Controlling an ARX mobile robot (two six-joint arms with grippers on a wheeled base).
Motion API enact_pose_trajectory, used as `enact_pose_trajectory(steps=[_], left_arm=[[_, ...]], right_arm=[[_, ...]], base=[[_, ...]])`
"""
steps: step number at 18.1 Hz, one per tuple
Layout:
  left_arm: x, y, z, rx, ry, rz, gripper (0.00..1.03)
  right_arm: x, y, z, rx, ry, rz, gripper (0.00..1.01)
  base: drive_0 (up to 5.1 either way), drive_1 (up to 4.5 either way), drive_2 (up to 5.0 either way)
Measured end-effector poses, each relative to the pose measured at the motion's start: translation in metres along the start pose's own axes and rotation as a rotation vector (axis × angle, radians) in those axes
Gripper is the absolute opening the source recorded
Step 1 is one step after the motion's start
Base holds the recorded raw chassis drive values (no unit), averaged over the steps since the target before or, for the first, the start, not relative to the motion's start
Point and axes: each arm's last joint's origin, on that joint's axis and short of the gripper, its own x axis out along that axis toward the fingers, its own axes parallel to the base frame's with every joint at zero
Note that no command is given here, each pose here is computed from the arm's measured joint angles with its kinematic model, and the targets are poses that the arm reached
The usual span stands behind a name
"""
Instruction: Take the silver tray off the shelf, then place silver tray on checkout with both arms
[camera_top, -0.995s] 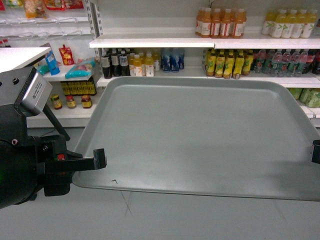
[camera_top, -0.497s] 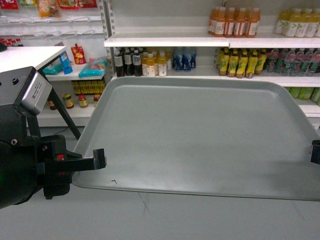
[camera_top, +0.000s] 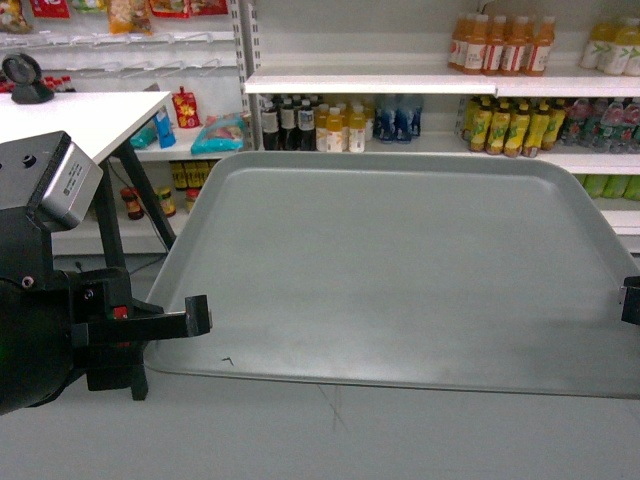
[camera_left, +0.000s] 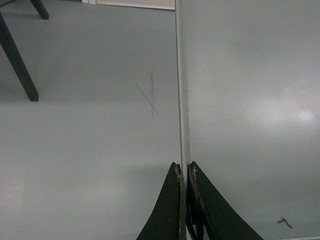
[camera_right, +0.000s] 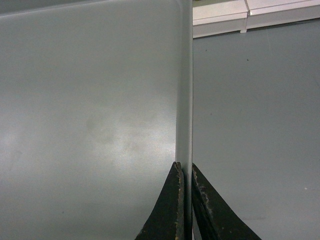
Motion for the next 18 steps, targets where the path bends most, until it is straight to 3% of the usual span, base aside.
enact_pose_trajectory(steps=[18], left_arm=[[0.0, 0.0001, -0.0003, 0.001, 0.002, 0.001, 0.03]], right_arm=[[0.0001, 0.0, -0.0003, 0.0, 0.003, 0.0, 0.03]], base=[[-4.9, 2.4, 2.4]])
